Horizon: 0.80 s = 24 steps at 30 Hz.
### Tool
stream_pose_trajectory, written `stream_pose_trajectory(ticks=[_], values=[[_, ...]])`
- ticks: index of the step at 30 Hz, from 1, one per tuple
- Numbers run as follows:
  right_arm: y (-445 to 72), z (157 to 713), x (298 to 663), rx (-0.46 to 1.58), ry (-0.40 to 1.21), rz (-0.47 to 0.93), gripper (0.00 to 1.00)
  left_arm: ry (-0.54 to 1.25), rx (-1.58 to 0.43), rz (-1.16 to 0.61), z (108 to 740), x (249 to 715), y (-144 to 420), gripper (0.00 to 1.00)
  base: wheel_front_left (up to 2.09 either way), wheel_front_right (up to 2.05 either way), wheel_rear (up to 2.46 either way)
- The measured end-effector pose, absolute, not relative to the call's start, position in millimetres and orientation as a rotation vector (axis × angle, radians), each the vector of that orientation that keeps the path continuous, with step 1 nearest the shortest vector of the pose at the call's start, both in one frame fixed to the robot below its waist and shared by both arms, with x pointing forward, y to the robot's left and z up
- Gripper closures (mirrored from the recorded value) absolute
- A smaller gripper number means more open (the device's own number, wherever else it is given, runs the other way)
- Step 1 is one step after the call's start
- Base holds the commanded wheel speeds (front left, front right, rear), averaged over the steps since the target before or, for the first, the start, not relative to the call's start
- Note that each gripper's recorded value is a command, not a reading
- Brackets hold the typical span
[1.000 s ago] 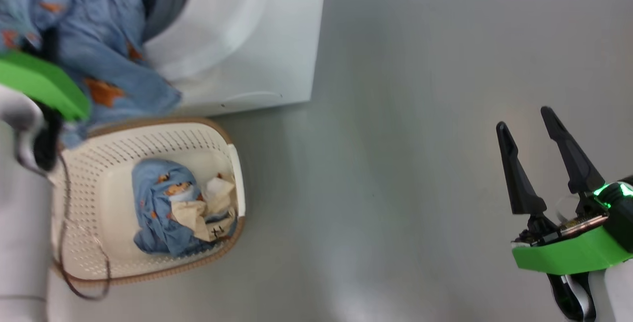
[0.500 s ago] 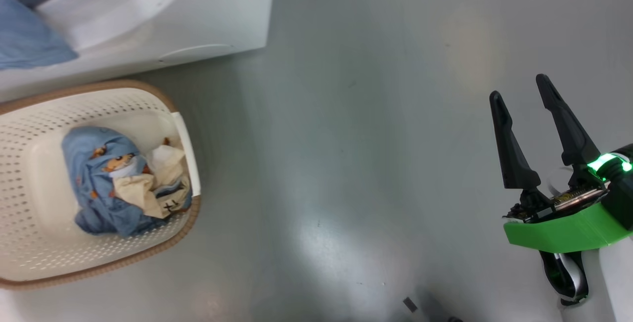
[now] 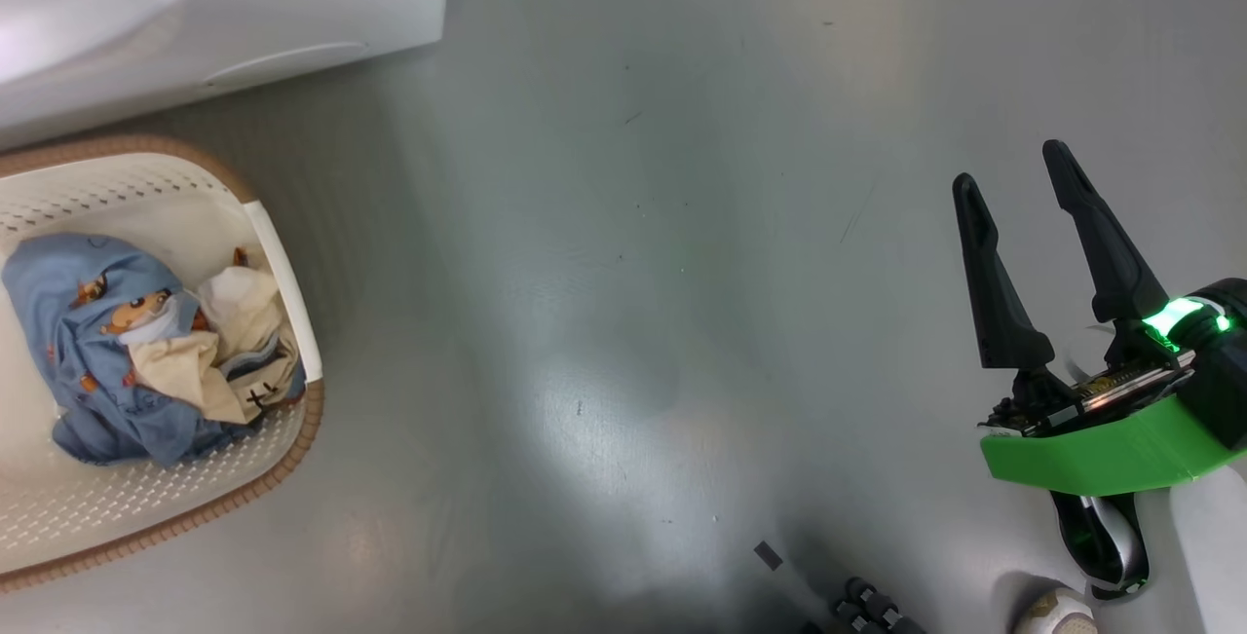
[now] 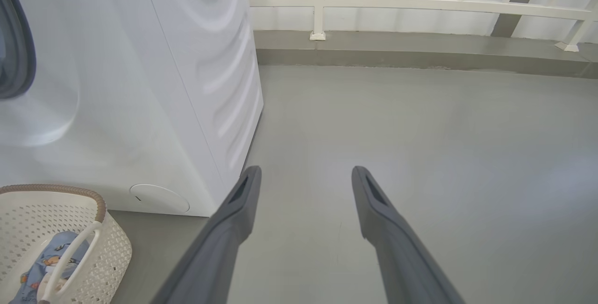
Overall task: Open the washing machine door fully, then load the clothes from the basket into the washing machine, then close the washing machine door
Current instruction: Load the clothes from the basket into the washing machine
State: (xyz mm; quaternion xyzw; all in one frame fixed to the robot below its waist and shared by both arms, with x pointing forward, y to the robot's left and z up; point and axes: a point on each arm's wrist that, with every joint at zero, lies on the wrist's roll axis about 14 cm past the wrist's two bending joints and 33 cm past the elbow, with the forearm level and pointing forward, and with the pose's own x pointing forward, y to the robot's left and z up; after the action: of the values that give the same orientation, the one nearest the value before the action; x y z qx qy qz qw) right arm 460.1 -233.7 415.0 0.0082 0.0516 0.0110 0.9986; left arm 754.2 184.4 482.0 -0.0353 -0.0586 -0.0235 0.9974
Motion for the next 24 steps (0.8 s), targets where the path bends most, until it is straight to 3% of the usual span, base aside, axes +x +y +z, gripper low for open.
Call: stream_pose_trajectory(ticks=[4, 8, 16, 21, 22, 23, 24], values=[[-231.3, 410.3, 464.8, 0.019, 0.106, 0.031, 0.00, -0.322, -0.005, -0.034, 522.8, 755.4, 189.0, 1.00, 0.00, 0.00, 0.00], [-227.5, 406.9, 468.5, 0.024, 0.108, 0.043, 0.00, -0.342, 0.014, -0.036, 527.7, 755.7, 189.4, 1.00, 0.00, 0.00, 0.00], [-223.8, 403.4, 471.3, 0.032, 0.110, 0.053, 0.00, -0.021, -0.025, -0.015, 437.4, 750.6, 189.8, 1.00, 0.00, 0.00, 0.00], [-225.1, 402.4, 470.6, 0.032, 0.115, 0.050, 0.00, 0.095, -0.054, -0.015, 414.4, 749.1, 186.5, 1.00, 0.00, 0.00, 0.00], [-225.5, 402.8, 470.5, 0.036, 0.114, 0.048, 0.00, 0.096, -0.056, -0.014, 414.3, 749.3, 186.2, 0.89, 0.00, 0.00, 0.00], [-225.9, 403.5, 470.5, 0.036, 0.113, 0.047, 0.00, 0.095, -0.056, -0.015, 415.0, 749.4, 185.7, 0.54, 0.00, 0.00, 0.00], [-226.2, 404.1, 470.6, 0.036, 0.111, 0.046, 0.00, 0.094, -0.053, -0.018, 415.8, 749.5, 184.8, 0.00, 0.00, 0.00, 0.00]])
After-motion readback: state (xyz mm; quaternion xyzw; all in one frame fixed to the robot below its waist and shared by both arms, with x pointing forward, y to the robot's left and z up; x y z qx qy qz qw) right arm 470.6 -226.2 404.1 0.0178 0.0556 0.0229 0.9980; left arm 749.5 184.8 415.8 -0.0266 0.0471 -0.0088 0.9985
